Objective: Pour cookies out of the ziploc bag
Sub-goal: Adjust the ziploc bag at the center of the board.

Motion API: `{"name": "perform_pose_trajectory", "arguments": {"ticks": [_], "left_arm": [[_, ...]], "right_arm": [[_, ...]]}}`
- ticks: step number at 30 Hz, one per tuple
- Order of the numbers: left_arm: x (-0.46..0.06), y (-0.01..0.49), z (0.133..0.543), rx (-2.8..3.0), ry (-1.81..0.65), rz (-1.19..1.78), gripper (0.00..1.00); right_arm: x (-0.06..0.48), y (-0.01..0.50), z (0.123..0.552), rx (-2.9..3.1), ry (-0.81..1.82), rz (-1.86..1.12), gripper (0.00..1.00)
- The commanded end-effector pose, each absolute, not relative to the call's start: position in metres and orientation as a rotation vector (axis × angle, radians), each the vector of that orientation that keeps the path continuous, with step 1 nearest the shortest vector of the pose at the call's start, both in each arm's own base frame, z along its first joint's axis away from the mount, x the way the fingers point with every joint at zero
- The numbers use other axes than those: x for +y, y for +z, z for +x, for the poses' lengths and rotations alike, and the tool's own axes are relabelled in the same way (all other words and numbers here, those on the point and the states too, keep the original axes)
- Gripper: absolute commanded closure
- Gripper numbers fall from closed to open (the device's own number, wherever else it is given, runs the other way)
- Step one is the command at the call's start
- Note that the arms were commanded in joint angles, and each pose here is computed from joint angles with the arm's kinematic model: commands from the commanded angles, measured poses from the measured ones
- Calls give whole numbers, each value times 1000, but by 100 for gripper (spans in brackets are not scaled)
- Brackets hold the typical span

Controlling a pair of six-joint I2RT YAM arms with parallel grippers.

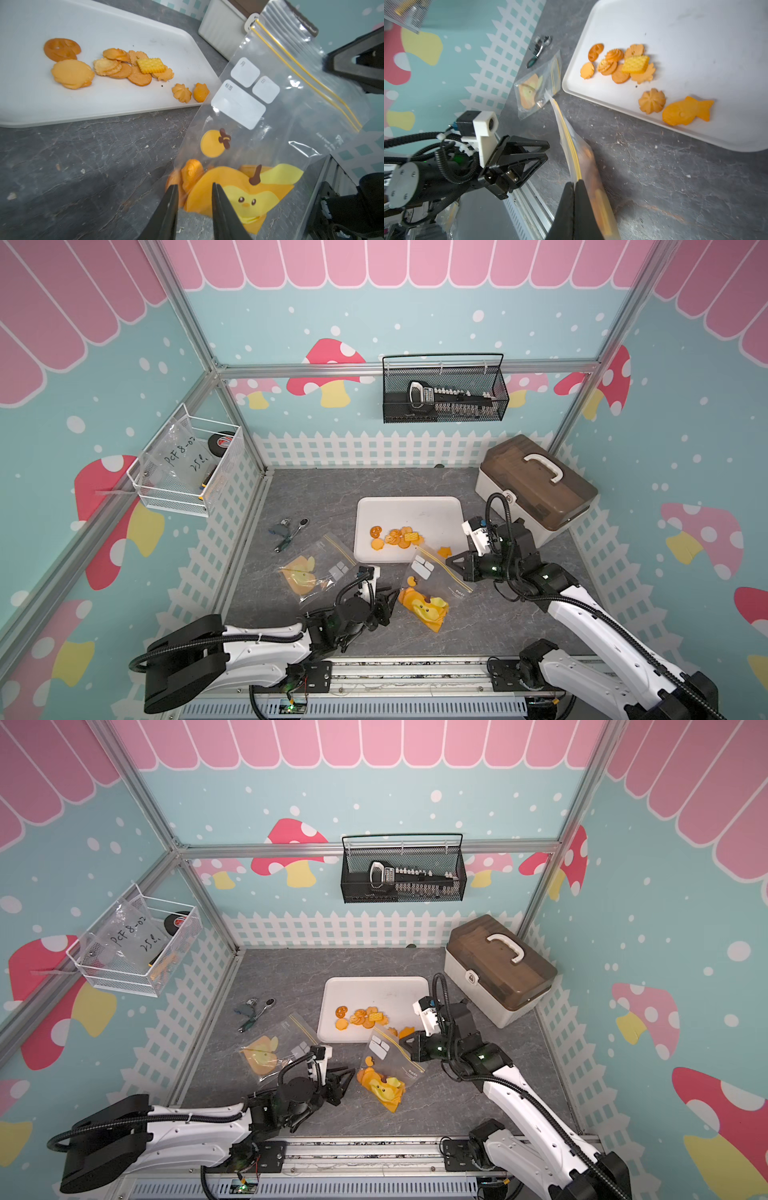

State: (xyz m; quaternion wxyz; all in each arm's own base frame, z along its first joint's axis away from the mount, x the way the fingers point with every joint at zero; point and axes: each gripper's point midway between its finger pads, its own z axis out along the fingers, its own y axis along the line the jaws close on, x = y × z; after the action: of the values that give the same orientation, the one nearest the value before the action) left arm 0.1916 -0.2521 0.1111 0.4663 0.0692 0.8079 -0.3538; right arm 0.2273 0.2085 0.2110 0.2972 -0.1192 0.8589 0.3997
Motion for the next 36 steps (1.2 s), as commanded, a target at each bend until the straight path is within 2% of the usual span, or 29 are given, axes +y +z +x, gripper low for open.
{"name": "perform_pose_trajectory", "arguments": {"ticks": [1, 7, 17, 28, 33, 36], "left_arm": [[-234, 130, 198, 1886, -866, 79, 69], [-215, 134, 198, 1862, -837, 23, 70], [-225, 129, 201, 1895, -818, 45, 70], [-236, 122, 204, 1940, -798, 76, 70], [-250, 120, 204, 1963, -810, 119, 69], [-267, 118, 203, 1986, -829, 178, 69]], "right_arm": [[217, 239, 230, 2201, 1125, -279, 100], [235, 251, 220, 2179, 1119, -321, 100], [251, 278, 218, 2104, 1023, -295, 100], [231, 246, 223, 2180, 740, -300, 100], [181, 238, 230, 2256, 427, -293, 86], [153, 216, 241, 2348, 383, -232, 78]]}}
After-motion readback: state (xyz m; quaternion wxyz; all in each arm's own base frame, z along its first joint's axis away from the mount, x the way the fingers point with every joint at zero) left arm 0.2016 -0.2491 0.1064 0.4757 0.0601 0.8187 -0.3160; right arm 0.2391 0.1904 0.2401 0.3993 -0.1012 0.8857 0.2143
